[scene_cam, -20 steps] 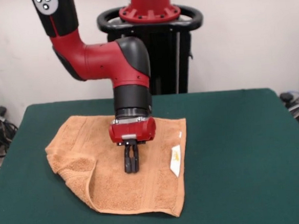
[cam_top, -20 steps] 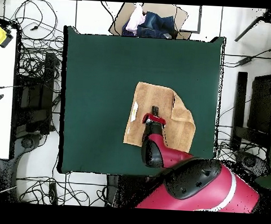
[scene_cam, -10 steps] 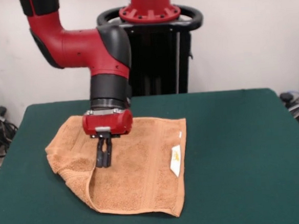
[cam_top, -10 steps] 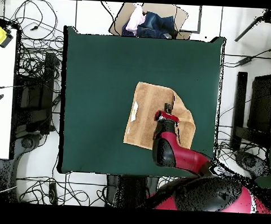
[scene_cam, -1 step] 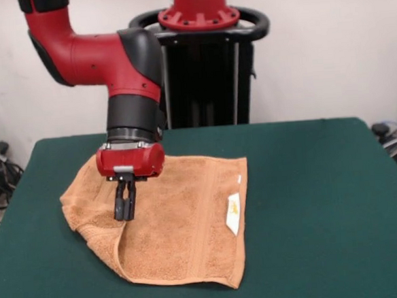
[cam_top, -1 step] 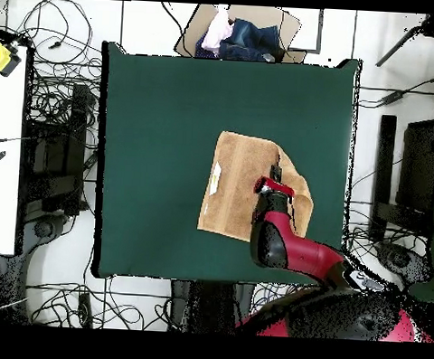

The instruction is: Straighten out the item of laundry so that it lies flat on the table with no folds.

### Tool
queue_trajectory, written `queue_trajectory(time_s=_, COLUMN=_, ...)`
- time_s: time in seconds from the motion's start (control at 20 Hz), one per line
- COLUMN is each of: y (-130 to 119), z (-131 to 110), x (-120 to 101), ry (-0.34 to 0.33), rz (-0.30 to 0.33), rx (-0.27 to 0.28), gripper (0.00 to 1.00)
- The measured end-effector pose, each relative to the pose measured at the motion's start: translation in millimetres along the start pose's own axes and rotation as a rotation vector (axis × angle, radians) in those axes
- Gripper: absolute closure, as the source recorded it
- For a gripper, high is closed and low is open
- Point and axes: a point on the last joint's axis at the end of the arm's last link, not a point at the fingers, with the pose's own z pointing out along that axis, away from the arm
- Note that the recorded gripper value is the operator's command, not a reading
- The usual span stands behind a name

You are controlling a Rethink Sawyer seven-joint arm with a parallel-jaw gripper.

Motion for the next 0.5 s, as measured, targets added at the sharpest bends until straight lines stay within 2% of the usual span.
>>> queue_trajectory(time_s=0.5, y=1.0, z=1.4, x=16.0, ry=0.022, rz=-0.022, rx=-0.031, gripper=1.00)
